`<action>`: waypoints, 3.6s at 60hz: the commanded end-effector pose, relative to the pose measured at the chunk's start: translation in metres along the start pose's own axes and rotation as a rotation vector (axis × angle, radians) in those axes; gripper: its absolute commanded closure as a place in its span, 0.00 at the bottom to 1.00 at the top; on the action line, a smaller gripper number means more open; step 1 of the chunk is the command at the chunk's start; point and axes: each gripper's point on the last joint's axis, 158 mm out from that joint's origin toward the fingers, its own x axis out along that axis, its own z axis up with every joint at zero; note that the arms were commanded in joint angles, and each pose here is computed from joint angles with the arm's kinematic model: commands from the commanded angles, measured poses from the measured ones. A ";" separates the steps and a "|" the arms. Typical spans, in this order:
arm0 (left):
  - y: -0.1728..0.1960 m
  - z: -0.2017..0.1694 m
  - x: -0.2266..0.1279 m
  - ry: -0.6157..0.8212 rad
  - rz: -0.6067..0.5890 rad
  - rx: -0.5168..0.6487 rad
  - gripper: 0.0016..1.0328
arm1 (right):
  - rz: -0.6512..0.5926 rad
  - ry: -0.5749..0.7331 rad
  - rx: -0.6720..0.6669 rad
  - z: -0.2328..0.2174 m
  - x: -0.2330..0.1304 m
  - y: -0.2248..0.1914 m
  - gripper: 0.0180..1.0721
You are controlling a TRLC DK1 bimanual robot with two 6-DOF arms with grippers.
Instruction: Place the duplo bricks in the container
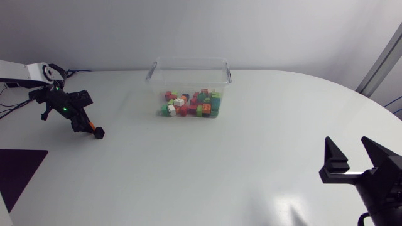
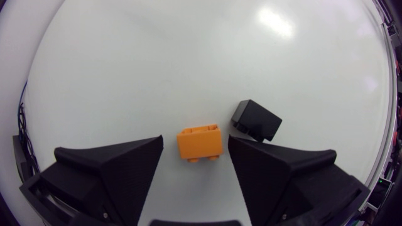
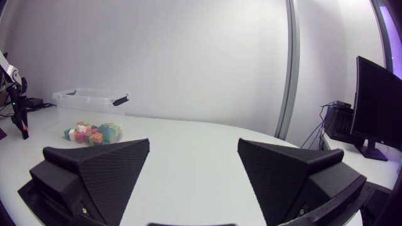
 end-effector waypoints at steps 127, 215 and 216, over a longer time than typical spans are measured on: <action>-0.087 0.394 -0.135 -0.753 0.242 -0.174 0.06 | -0.007 0.005 -0.012 -0.006 0.001 -0.001 0.04; -0.041 0.010 -0.012 -0.001 0.180 -0.875 0.22 | -0.007 0.006 -0.012 -0.007 0.001 -0.001 0.04; -0.041 0.010 -0.012 0.000 0.179 -0.878 0.24 | -0.007 0.006 -0.012 -0.007 0.001 -0.001 0.04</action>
